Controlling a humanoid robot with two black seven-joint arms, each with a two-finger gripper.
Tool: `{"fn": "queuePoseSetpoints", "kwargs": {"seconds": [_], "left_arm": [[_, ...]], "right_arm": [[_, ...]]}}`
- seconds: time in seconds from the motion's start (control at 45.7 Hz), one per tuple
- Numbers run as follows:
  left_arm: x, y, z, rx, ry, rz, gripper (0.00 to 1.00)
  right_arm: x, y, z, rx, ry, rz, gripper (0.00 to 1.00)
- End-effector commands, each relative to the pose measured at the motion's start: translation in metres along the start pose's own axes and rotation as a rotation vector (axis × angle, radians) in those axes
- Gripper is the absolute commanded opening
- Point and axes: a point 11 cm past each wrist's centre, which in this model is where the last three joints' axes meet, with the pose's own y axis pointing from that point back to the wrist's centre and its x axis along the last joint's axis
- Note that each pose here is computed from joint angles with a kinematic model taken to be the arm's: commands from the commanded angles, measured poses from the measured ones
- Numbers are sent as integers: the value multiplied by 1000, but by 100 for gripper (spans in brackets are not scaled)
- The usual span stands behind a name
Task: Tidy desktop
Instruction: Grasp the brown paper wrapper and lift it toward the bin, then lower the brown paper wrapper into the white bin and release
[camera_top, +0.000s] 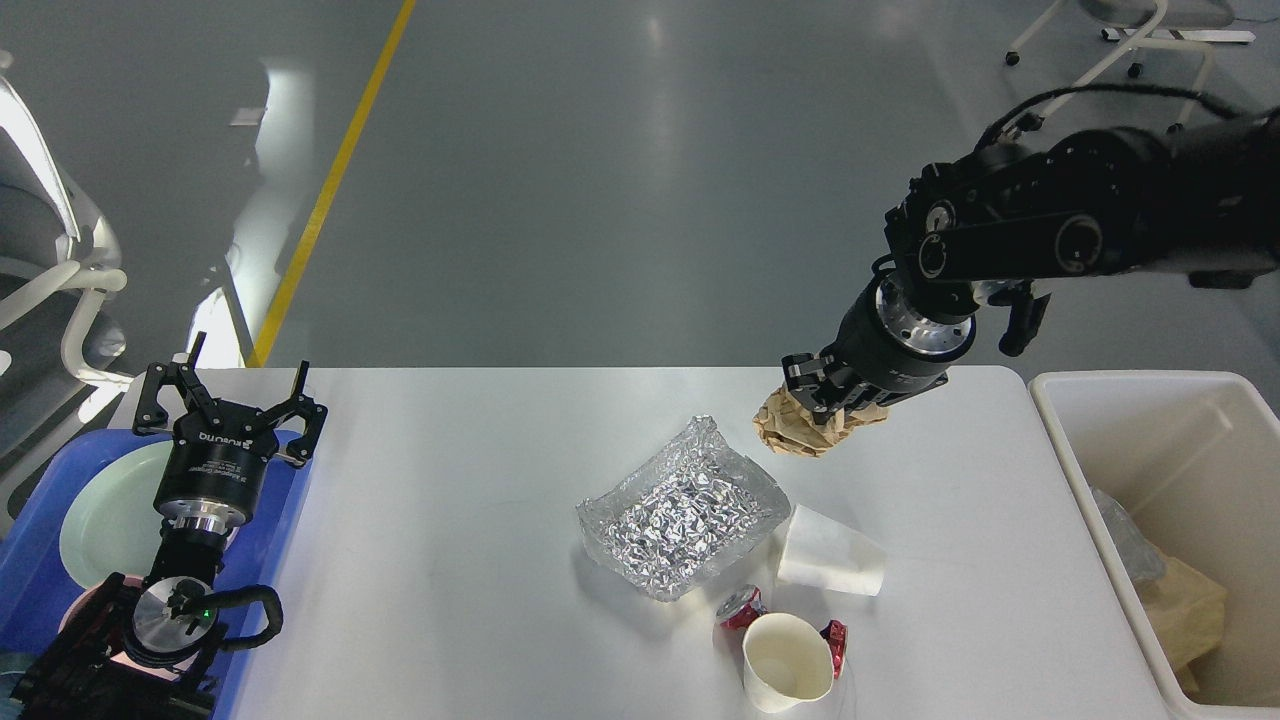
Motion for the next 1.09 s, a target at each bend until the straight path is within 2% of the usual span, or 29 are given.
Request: {"fn": "queuePoseSetpoints", "kwargs": {"seconds": [0.0,0.197,0.656,0.853,1.072], "left_arm": [[0,0,0,2,0,0,97],[0,0,0,0,0,0,97],[0,0,0,0,0,0,97],[0,0,0,0,0,0,97],[0,0,0,0,0,0,97]], "right_arm": [[-13,40,6,-53,28,-21,0],[-40,64,19,-95,13,-73,0],[-33,68,49,-125,-115,-20,0],[-20,73,102,-153,-283,41,0],[-18,66,194,-162,-511,115,0]]}}
